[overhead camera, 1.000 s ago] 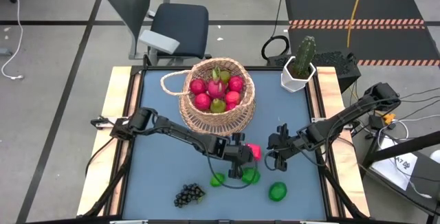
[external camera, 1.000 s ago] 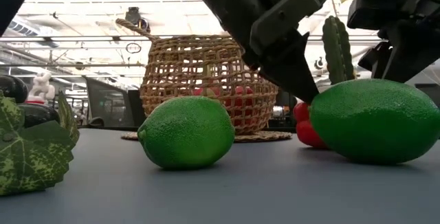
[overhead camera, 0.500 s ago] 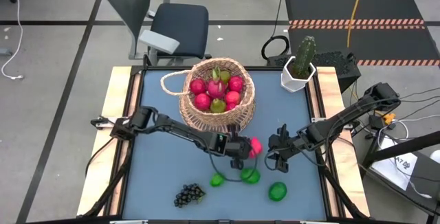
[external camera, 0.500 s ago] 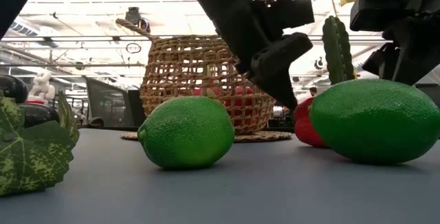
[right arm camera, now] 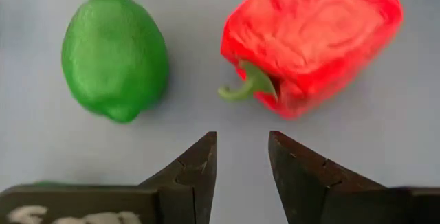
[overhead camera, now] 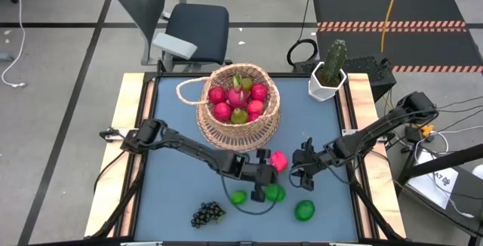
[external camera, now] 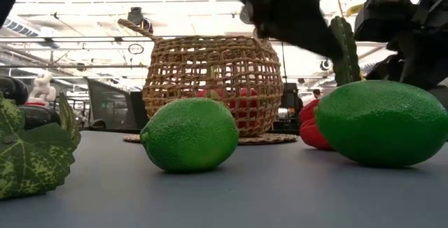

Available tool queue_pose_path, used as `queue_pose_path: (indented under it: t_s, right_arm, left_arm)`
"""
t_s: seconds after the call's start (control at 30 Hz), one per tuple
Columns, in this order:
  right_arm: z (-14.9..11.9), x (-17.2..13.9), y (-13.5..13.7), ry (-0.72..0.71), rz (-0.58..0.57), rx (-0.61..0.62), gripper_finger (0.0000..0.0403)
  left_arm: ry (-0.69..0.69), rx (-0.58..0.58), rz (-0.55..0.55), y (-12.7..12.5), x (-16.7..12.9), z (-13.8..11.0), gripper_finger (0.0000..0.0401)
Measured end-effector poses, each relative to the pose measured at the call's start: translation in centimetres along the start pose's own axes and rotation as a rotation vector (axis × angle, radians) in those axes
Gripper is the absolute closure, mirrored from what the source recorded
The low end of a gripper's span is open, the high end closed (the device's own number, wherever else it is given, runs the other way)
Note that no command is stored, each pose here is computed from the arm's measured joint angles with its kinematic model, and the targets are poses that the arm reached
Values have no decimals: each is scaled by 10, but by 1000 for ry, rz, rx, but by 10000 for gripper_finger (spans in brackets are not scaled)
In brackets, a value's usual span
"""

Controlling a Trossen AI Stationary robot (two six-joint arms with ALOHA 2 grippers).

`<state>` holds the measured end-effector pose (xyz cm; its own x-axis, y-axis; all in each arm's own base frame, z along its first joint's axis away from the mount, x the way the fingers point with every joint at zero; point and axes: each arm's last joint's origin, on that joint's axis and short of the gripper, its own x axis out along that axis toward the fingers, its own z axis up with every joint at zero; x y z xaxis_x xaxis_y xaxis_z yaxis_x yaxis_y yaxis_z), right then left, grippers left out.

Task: Build produce basket
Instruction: Put the bell pepper into the basket

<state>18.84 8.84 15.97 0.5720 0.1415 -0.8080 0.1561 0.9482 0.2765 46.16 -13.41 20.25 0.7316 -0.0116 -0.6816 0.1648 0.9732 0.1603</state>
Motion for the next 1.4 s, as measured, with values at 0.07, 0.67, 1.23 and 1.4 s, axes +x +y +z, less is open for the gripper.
queue_pose_path:
  t_s: [0.07, 0.67, 1.23, 1.4]
  right_arm:
    - [1, 3, -2, -5, -5, 1, 277]
    - [2, 11, -5, 32, 14, -13, 277]
    - [0, 11, -15, 8, -158, -44, 277]
    - [6, 11, -23, -40, -231, 6, 277]
  left_arm:
    - [43, -14, -11, 5, 13, -9, 377]
    - [129, -96, 242, 46, 38, -30, 377]
    - [32, 15, 157, 0, 7, -7, 377]
    - [-30, -39, 79, 4, 16, -4, 374]
